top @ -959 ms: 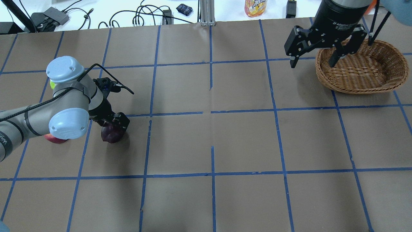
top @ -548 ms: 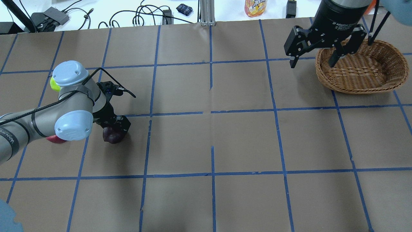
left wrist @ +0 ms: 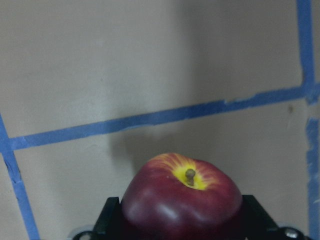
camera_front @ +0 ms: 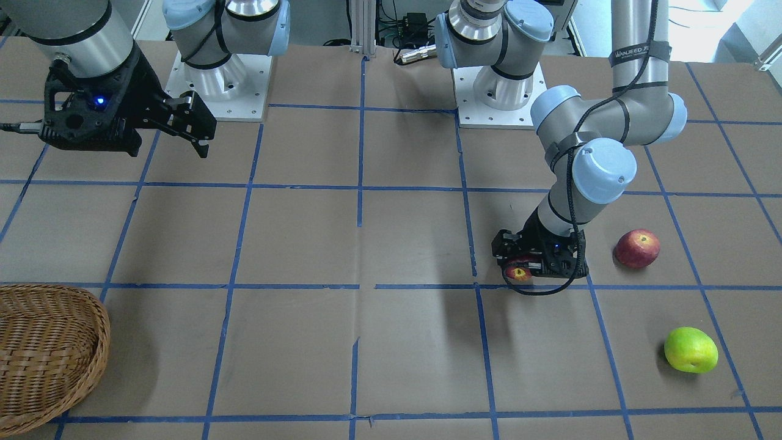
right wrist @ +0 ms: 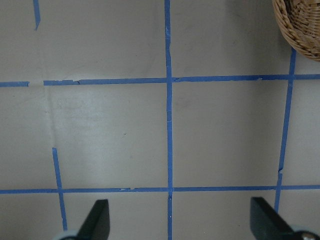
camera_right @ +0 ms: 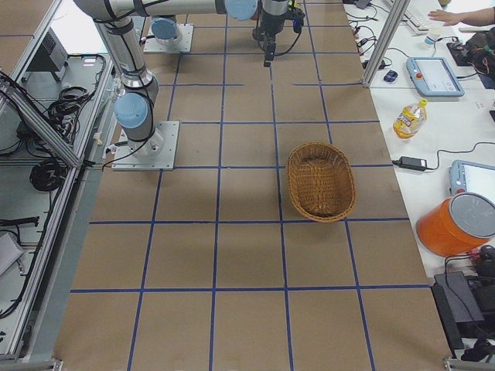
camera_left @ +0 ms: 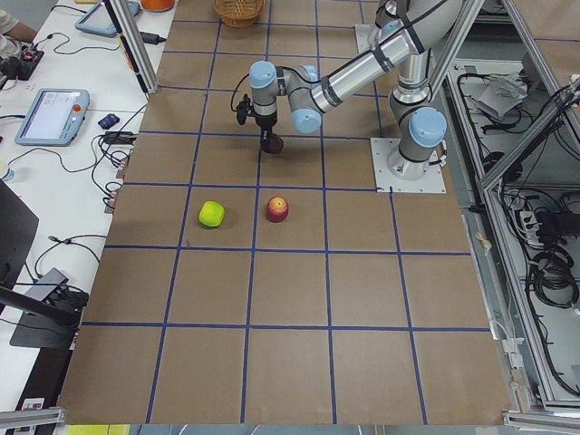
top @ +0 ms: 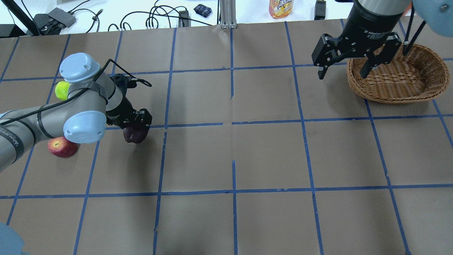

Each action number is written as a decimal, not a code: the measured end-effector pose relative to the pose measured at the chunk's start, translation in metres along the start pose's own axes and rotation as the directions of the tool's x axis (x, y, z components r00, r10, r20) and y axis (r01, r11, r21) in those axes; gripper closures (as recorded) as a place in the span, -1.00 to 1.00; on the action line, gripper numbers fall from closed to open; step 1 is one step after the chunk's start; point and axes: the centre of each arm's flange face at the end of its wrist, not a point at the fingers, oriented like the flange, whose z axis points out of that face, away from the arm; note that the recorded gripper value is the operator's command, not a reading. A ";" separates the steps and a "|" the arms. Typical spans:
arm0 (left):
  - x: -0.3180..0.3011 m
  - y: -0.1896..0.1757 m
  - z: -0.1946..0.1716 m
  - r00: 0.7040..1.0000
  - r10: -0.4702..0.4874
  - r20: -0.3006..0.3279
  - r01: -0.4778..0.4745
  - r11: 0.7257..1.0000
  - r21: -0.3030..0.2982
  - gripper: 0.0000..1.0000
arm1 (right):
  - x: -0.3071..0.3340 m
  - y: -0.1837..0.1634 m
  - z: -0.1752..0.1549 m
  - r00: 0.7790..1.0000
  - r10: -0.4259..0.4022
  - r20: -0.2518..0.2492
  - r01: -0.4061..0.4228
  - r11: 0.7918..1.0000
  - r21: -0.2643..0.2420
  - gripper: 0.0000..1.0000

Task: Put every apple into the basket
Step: 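Carry the dark red apple to the table center with left gripper, release, then lower the right gripper onto the dark red apple while left reaches red apple, then grasp the bright red apple with left gripper while right lifts dark apple, then drop the dark apple into the basket with right while left sets red apple center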

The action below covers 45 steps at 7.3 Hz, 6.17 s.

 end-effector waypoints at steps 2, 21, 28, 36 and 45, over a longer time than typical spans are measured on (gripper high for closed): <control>0.100 -0.016 -0.012 0.992 -0.121 -0.043 0.122 0.992 0.034 0.47 | 0.000 0.000 0.000 1.000 0.000 0.002 0.000 1.000 0.002 -1.00; -0.204 -0.012 -0.096 0.973 0.226 0.037 -0.225 0.974 -0.032 -1.00 | -0.205 -0.093 0.193 0.995 -0.077 0.067 0.073 0.996 0.057 -1.00; -0.274 0.031 0.029 0.974 0.215 0.075 -0.207 0.974 -0.095 -0.36 | -0.225 -0.111 0.274 0.993 -0.095 0.072 0.095 0.995 -0.006 -1.00; -0.097 0.000 -0.021 0.985 0.145 0.095 -0.145 0.989 -0.001 0.76 | -0.217 -0.110 0.265 0.981 -0.163 0.103 0.164 0.986 -0.007 1.00; 0.270 -0.011 0.051 0.988 -0.143 -0.067 0.144 0.989 0.023 -0.99 | 0.267 -0.176 0.127 0.987 -0.095 -0.127 0.100 0.994 0.037 1.00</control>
